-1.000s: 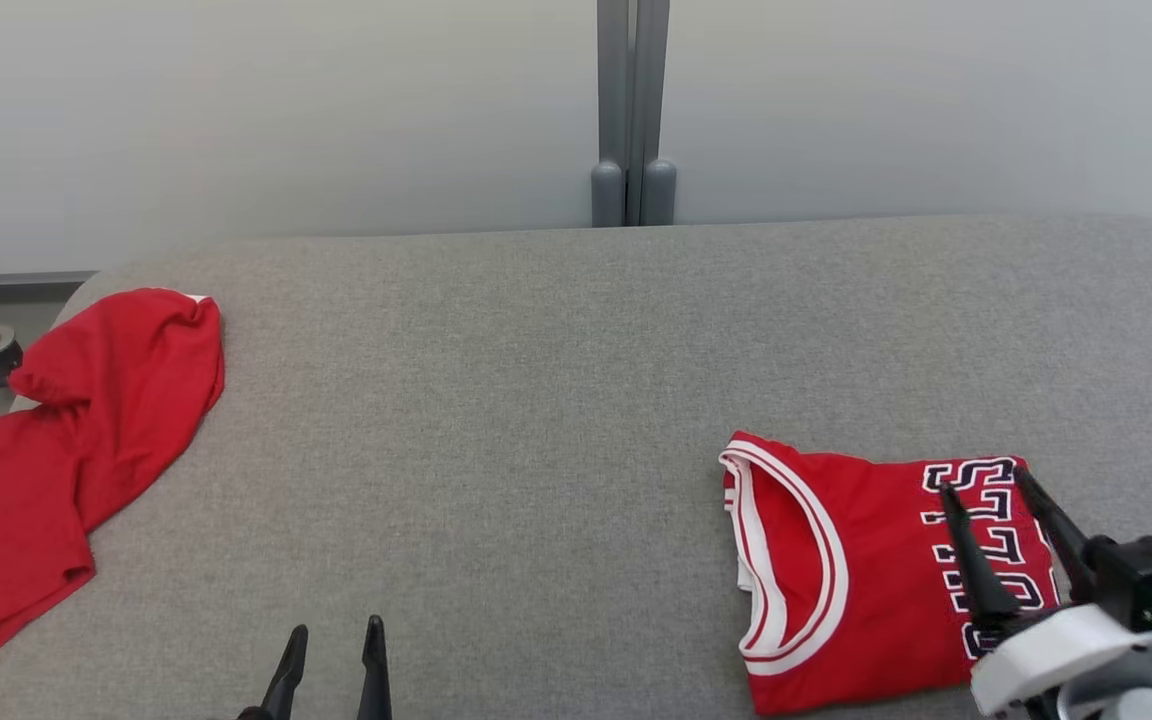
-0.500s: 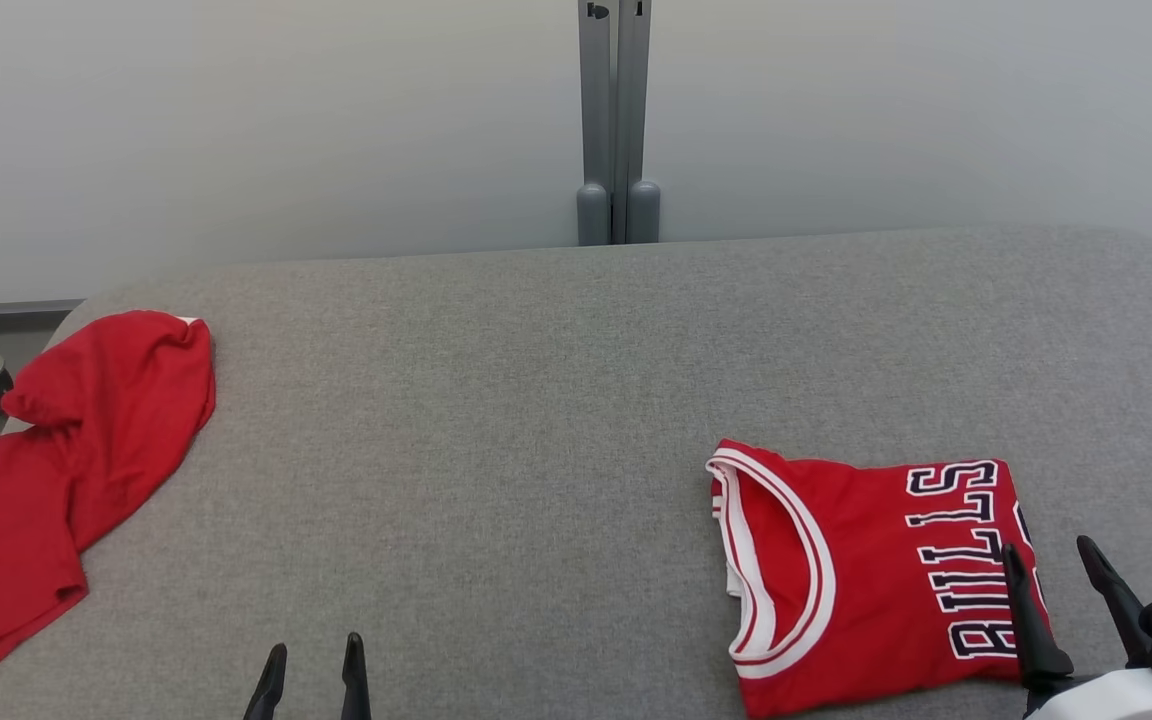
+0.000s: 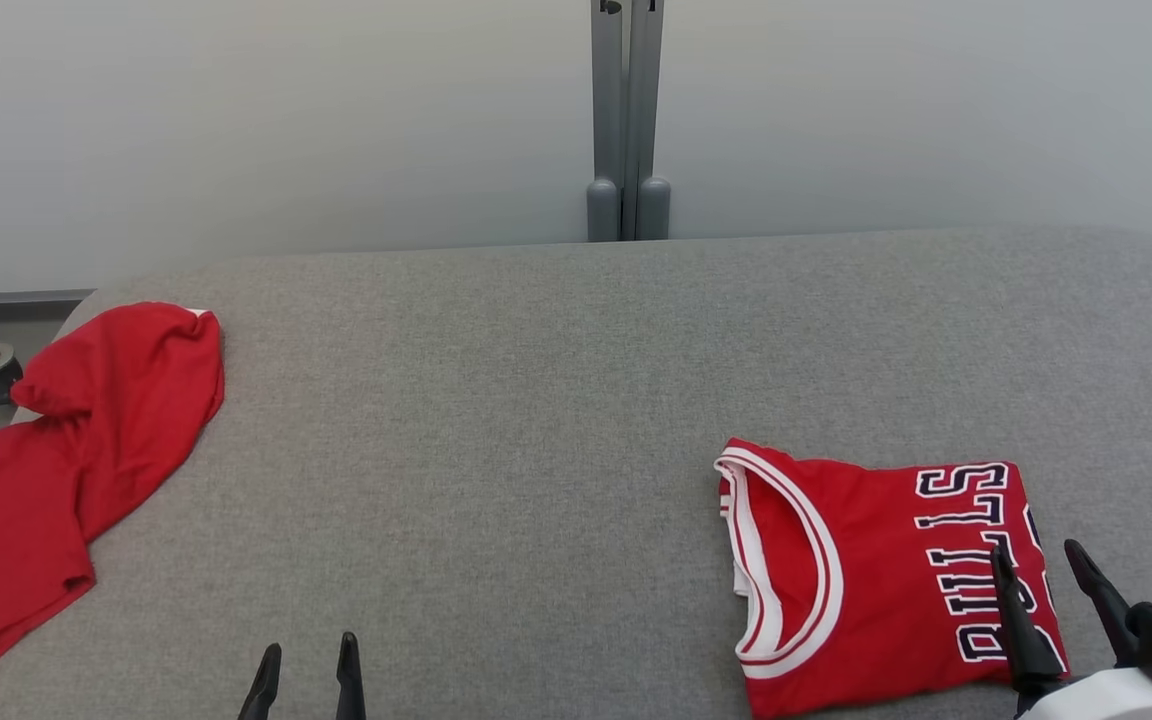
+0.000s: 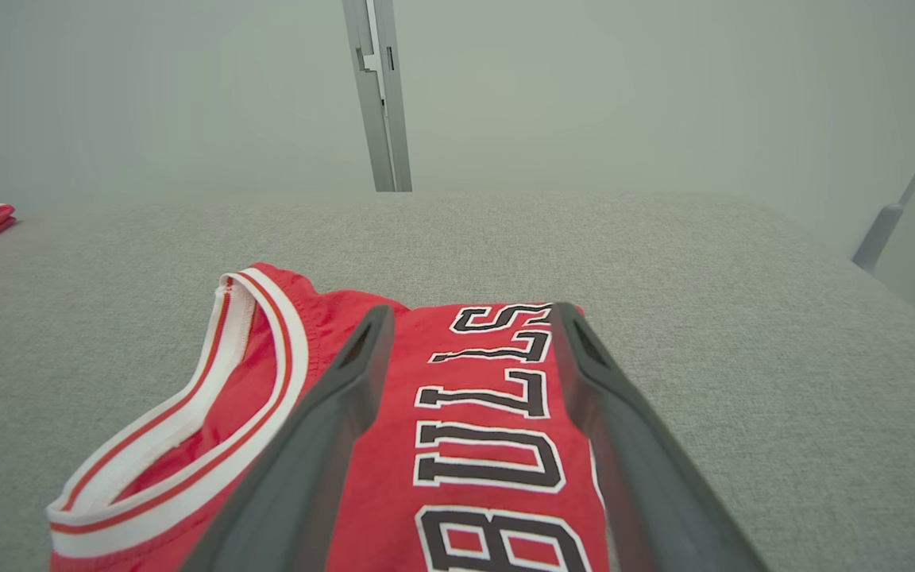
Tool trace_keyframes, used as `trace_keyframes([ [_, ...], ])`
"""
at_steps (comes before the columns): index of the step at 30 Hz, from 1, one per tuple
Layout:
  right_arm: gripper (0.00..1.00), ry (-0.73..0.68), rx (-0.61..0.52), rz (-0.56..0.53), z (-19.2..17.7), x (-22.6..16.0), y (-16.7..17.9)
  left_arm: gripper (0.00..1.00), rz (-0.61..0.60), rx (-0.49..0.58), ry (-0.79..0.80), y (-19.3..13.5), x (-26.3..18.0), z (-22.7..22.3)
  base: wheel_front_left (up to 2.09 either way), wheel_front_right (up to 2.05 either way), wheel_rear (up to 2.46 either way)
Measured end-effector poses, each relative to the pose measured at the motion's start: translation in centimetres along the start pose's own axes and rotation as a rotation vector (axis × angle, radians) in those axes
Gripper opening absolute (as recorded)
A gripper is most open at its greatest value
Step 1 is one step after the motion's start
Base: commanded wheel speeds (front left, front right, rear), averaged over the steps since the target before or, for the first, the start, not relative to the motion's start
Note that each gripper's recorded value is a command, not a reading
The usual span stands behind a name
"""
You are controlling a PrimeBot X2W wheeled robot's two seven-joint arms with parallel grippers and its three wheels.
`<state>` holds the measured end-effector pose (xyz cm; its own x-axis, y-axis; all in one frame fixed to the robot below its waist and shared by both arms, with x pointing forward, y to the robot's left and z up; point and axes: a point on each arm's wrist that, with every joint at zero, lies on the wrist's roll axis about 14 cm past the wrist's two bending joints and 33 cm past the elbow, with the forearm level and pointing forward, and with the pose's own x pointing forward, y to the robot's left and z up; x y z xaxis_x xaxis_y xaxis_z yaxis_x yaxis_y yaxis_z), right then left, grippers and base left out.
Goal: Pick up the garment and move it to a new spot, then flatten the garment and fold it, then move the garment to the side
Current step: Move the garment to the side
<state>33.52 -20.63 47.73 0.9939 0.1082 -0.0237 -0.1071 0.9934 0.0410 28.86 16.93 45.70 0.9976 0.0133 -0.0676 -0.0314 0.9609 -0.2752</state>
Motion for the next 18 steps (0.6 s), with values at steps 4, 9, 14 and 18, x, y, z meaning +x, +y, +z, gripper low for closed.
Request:
trace_keyframes([
  [4,1.0,0.012,0.046,0.004,-0.4,0.4,0.2,1.0,0.007,0.0,0.002,0.2,0.1,0.0,0.0,0.0,0.0],
  [9,1.0,0.118,0.048,0.041,-0.1,2.5,-1.3,1.0,-0.002,0.002,0.026,-0.1,0.4,-0.6,0.0,0.0,0.0],
  [14,1.0,0.43,0.03,0.011,-3.3,2.5,-4.5,1.0,-0.019,0.004,0.058,-0.6,0.8,-1.4,0.0,0.0,0.0],
  [18,1.0,0.609,0.068,0.012,-6.1,1.9,-4.6,1.0,-0.023,0.003,0.07,-0.8,1.1,-1.7,0.0,0.0,0.0],
])
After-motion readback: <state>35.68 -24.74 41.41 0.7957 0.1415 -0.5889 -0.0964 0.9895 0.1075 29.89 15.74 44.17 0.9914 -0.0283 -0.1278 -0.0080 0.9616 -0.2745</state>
